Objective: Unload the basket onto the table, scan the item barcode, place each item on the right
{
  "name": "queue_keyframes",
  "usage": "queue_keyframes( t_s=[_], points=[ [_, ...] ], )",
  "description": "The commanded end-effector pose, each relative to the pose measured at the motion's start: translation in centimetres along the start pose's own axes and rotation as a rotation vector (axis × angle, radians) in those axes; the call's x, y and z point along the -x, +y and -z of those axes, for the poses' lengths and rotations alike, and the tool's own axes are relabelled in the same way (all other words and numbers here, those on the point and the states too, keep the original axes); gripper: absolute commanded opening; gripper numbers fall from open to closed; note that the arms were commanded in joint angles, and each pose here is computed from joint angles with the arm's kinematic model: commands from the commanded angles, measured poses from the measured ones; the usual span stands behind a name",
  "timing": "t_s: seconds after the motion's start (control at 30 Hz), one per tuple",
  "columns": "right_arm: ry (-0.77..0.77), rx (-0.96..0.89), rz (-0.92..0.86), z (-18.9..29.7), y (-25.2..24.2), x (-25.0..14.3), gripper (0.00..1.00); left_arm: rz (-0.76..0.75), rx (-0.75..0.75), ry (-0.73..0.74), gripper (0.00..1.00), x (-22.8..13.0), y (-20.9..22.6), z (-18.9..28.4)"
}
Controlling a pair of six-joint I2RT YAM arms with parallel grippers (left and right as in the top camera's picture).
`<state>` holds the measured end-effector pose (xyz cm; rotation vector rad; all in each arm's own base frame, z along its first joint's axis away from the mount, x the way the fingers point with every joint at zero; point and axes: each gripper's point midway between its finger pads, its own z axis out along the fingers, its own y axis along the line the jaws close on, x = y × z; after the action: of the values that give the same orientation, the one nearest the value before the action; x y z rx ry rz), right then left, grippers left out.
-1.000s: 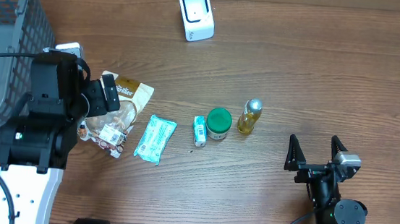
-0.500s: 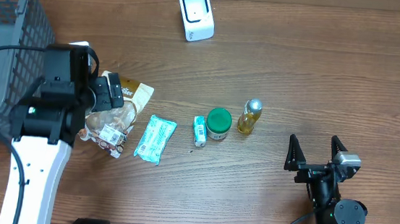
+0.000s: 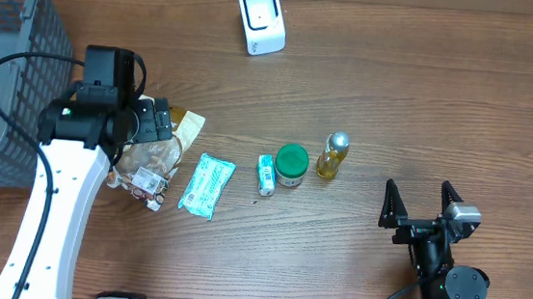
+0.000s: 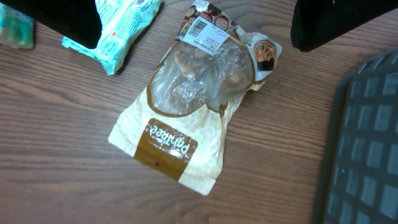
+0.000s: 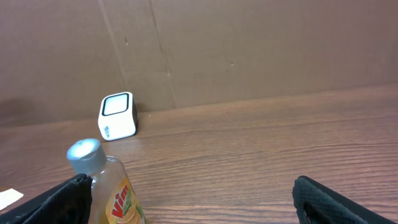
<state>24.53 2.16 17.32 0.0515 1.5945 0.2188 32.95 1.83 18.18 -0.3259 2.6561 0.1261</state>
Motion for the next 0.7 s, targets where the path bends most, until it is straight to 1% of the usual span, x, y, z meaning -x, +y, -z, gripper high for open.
queue_keyframes(
  t_s=[0.0, 0.17, 0.43, 0.53, 0.67],
  points=[
    [0.001, 0.001, -0.003, 0.0, 0.0, -0.3, 1.0, 0.01, -0.01, 0.031, 1.0, -0.1, -0.3, -1.0],
    [0.001, 0.001, -0.003, 0.0, 0.0, -0.3, 1.0, 0.007, -0.021, 0.057, 0.99, -0.2, -0.8, -2.1],
    [0.001, 0.001, -0.003, 0.0, 0.0, -0.3, 1.0, 0.008, -0.026, 0.056, 1.0, -0.2, -0.8, -1.9],
    [0.001, 0.001, -0.003, 0.0, 0.0, -0.3, 1.0, 0.012, -0.035, 0.032, 0.99, -0.1, -0.7, -0.7],
    [0.001, 0.001, -0.003, 0.0, 0.0, -0.3, 1.0, 0.05, -0.063, -0.087, 1.0, 0.7, -0.2, 3.1]
  ],
)
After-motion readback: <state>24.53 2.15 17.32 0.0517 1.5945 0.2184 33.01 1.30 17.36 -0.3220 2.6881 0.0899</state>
